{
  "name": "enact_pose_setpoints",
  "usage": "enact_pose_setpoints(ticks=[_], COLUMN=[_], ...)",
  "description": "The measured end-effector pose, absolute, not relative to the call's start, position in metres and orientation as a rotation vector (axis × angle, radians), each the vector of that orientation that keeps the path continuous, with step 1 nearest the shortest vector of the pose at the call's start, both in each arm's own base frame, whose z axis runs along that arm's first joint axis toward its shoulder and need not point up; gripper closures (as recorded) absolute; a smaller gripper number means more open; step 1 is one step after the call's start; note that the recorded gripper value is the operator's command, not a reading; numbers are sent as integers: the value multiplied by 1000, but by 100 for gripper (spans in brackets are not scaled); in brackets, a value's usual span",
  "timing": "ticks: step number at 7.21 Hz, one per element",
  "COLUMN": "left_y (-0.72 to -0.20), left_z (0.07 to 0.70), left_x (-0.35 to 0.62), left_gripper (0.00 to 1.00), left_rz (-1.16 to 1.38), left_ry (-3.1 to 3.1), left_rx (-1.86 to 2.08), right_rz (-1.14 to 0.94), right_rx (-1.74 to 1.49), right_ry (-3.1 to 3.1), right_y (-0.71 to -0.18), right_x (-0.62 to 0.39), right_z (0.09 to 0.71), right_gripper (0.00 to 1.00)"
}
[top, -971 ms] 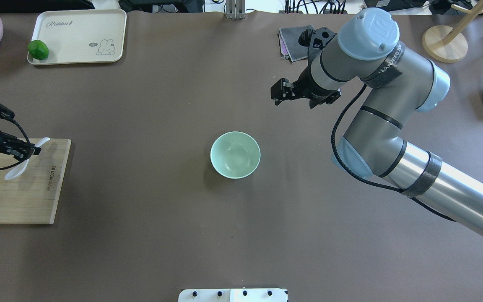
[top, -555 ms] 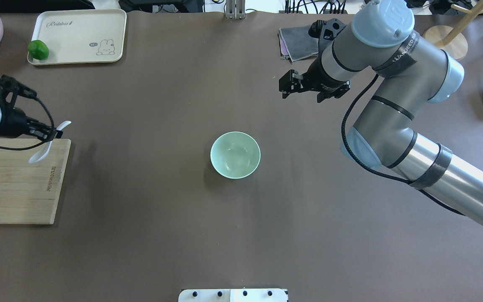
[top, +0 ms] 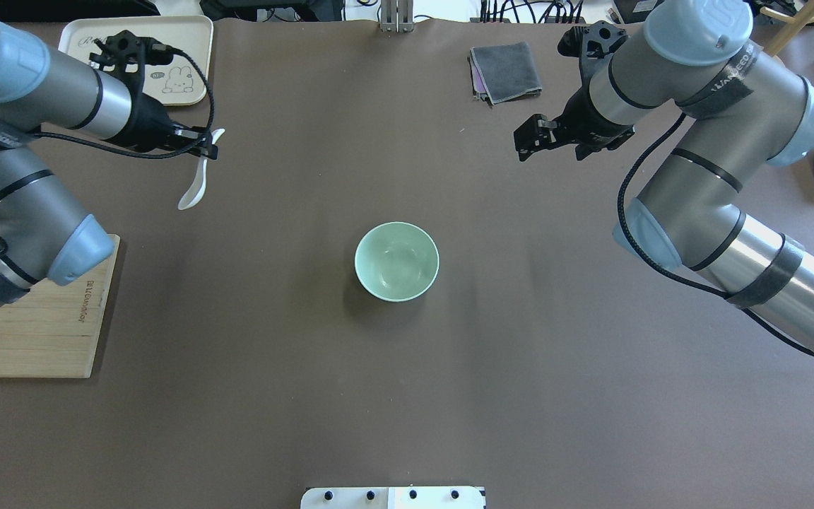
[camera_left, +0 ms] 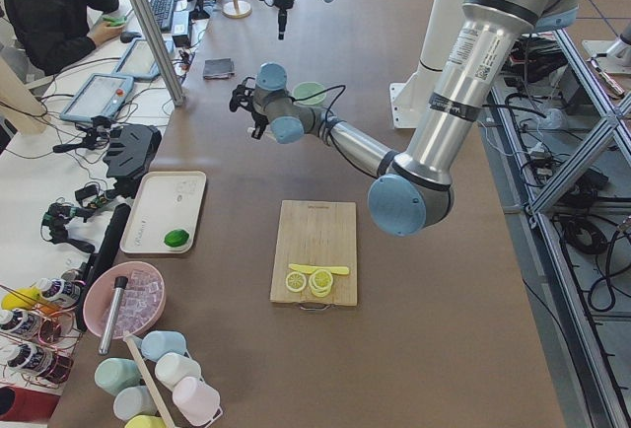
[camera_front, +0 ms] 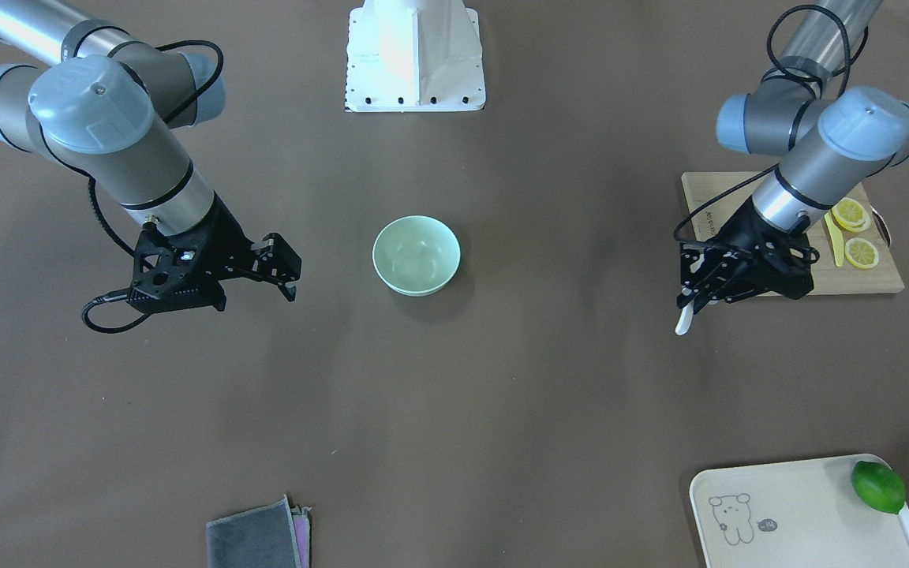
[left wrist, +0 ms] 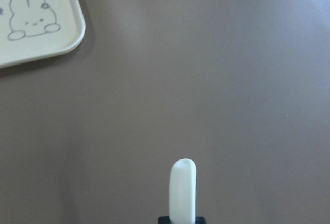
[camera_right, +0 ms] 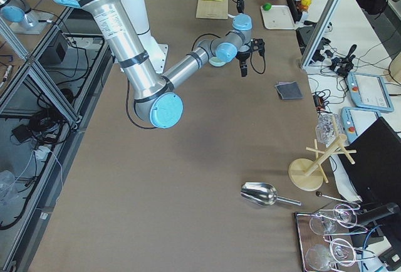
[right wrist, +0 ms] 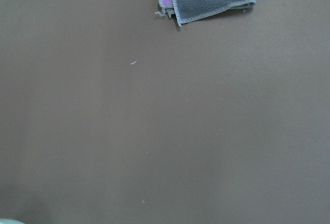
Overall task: Place spoon in bowl
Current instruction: 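Carry the spoon toward the bowl with the left gripper while the right arm retracts, then lower the spoon into the bowl and open the left gripper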
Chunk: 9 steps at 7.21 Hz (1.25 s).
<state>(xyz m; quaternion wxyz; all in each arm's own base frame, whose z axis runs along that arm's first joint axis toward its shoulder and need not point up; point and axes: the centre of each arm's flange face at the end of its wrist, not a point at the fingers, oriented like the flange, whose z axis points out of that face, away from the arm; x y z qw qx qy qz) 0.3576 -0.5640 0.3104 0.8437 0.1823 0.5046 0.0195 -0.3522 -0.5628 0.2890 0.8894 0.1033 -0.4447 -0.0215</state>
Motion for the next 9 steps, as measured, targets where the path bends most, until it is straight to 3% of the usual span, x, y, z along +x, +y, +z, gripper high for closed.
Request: enact_pose_setpoints(ticks=[3,6,9], left_y=[-516,-447,-426], left_z=[216,205,187], left_x=[469,556,589], left_gripper=[100,100,100], left_rz=[-77,-113,-136], left_ry=[1125,1089,1102], left_rx=[384,436,441], right_rz=[-148,-155,-148], right_rx=[264,268,262], right_ry=[-845,-807,-803], right_y=[-586,-596,-594], right_x=[-283,-253,-246], right_z=[351,387,396], right_gripper=[0,0,0])
